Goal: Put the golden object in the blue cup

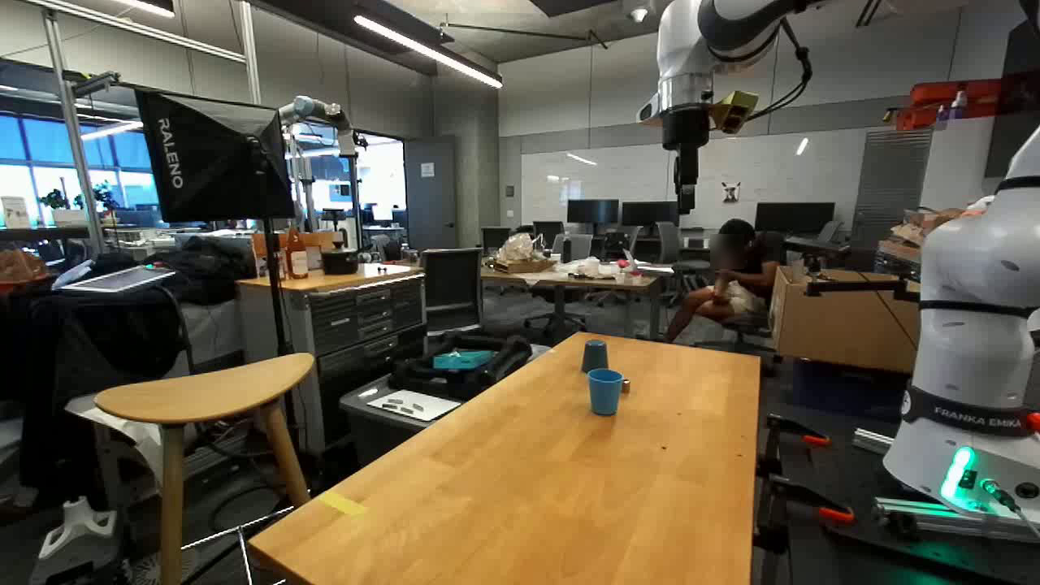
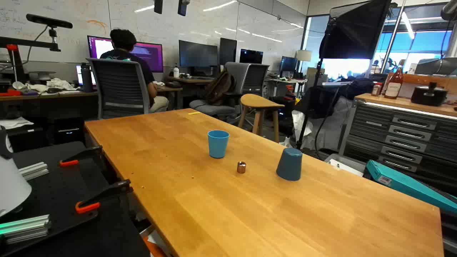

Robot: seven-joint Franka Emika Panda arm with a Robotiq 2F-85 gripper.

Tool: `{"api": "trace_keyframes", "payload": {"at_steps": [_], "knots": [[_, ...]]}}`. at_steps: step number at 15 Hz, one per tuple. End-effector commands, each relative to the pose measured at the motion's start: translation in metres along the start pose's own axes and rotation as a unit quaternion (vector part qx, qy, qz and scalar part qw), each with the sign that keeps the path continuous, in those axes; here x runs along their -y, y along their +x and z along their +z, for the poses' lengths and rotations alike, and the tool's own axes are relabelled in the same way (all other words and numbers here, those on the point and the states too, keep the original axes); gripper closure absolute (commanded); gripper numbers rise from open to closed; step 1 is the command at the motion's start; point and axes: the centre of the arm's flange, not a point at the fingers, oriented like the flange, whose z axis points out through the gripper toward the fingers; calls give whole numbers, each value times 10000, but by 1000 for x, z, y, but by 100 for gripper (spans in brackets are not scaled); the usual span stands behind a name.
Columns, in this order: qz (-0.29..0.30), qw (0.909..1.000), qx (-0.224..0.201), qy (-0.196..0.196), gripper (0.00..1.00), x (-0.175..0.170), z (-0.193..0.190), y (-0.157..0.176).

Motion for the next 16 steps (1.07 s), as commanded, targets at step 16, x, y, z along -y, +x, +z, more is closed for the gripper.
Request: {"api": "trace_keyframes", "payload": {"at_steps": [16], "knots": [[2973,9470,301,-1179,0,-163,193,151]]}}
